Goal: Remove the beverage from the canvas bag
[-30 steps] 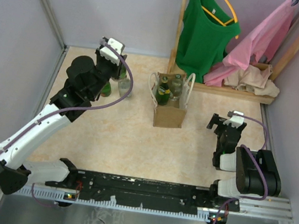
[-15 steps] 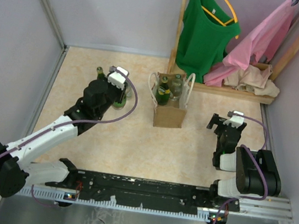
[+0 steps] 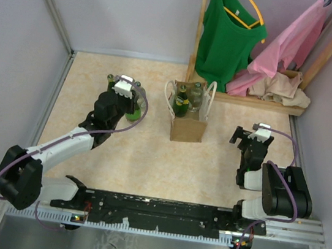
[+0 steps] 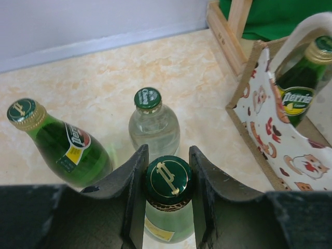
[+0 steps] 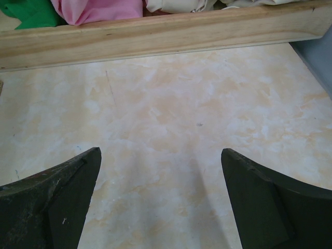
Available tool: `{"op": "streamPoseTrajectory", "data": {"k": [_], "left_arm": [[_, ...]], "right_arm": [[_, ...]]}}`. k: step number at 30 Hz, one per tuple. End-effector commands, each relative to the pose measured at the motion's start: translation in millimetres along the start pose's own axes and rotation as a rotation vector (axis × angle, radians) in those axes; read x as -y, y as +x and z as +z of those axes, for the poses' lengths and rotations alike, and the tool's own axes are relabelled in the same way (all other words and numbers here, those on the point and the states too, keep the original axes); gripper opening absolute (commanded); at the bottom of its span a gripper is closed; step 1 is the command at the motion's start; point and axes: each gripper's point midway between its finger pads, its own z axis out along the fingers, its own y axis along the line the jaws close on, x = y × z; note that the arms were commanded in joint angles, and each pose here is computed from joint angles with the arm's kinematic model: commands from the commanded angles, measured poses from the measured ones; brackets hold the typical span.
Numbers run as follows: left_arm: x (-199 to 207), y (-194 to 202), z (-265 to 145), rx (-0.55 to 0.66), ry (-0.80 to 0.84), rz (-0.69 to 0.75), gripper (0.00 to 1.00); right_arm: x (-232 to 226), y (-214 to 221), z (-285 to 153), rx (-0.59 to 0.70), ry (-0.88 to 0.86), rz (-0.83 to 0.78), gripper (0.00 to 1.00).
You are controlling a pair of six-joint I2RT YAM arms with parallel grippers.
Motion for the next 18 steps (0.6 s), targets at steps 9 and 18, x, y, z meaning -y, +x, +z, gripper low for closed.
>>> {"op": "streamPoseTrajectory", "data": {"k": [9,18], "left_arm": [[11.6,-30.5,23.6,0.117,0.079,-0.127,0.00],[24.1,-19.8,29.5,0.095,0.136,-0.146,0.00]], "right_arm": [[-4.9,-24.7,9.0,0.081,-0.006,0.004,0.99],[-4.7,-25.6,9.2,0.083,-0.006,0.004,0.99]]}}
